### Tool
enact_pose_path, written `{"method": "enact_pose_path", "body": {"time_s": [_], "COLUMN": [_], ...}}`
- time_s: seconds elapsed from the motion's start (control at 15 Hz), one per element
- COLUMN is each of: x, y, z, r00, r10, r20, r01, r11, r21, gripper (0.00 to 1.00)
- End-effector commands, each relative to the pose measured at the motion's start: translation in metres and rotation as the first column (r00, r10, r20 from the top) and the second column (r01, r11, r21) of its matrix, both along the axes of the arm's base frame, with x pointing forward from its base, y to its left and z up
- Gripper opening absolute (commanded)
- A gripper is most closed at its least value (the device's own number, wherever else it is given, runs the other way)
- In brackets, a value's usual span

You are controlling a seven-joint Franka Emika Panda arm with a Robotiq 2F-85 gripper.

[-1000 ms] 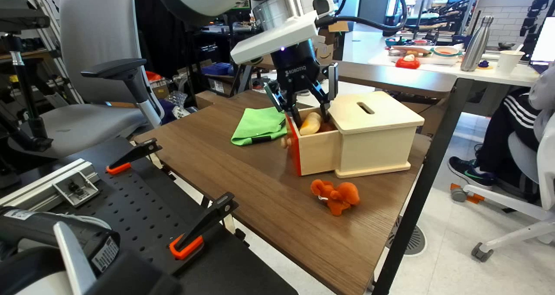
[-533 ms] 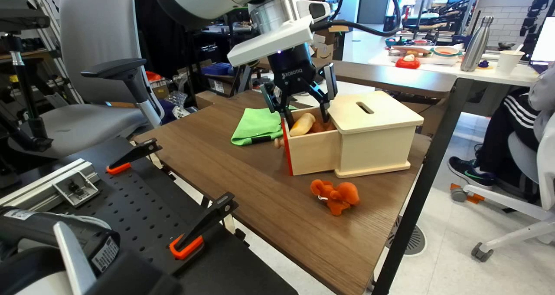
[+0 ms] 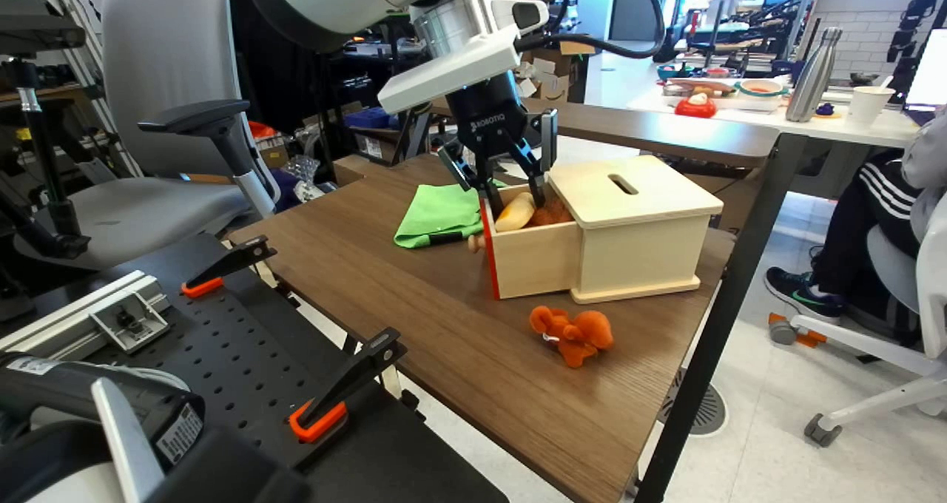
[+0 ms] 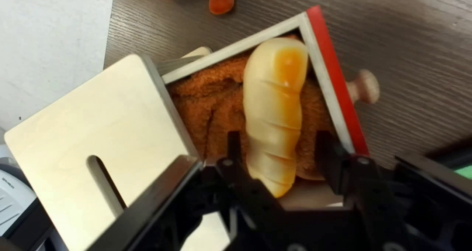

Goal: Put the yellow object inside the chest drawer.

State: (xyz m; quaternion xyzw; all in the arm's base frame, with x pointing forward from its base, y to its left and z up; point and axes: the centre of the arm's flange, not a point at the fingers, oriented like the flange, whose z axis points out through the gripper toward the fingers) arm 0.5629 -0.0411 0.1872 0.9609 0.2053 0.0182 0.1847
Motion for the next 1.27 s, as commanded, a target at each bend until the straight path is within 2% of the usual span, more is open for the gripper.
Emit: {"method": "enact_pose_path", "body": {"time_s": [0.0, 0.2, 0.27, 0.67, 0.93, 1.07, 1.2], "x": [-0.021, -0.03, -0.034, -0.058, -0.065, -0.053, -0.056], "y": [0.014, 0.019, 0.022, 0.037, 0.037, 0.037, 0.036], "z": [0.012, 0.017, 0.019, 0.035, 0.035, 0.03, 0.029], "r00": [0.998, 0.996, 0.996, 0.989, 0.989, 0.992, 0.992], "r10": [0.023, 0.031, 0.03, 0.041, 0.039, 0.037, 0.043], "r20": [0.054, 0.078, 0.087, 0.143, 0.142, 0.119, 0.117], "r01": [-0.023, -0.032, -0.033, -0.048, -0.046, -0.042, -0.048], "r11": [1.0, 0.999, 0.999, 0.998, 0.998, 0.998, 0.998], "r21": [0.008, 0.016, 0.022, 0.047, 0.044, 0.042, 0.036], "gripper": [0.81, 0.99, 1.0, 1.0, 1.0, 1.0, 1.0]}}
